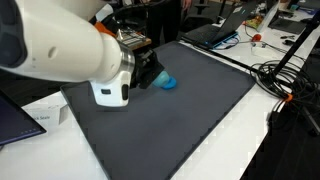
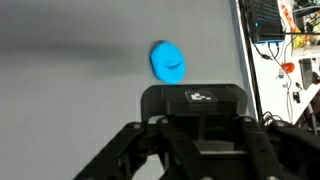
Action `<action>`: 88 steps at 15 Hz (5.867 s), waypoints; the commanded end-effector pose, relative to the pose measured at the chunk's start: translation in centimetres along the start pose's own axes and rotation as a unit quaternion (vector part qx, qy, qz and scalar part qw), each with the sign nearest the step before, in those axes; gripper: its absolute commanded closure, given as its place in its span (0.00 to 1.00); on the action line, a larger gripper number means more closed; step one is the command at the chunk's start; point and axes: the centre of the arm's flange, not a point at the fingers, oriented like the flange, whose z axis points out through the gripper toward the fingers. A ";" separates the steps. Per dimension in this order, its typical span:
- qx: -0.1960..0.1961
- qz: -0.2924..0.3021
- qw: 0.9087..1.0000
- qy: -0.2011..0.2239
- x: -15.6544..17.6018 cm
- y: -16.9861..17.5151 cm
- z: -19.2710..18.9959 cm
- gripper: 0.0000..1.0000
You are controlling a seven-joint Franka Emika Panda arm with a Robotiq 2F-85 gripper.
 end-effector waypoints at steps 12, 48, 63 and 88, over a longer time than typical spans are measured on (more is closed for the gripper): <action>0.111 -0.074 0.991 -0.002 -4.3 3.1 2.5 0.78; -0.244 0.062 0.956 0.154 -12.2 -20.5 12.3 0.78; -0.310 -0.057 0.902 0.294 -20.1 -17.2 16.7 0.78; -0.388 -0.129 0.866 0.286 -22.2 -22.8 20.4 0.78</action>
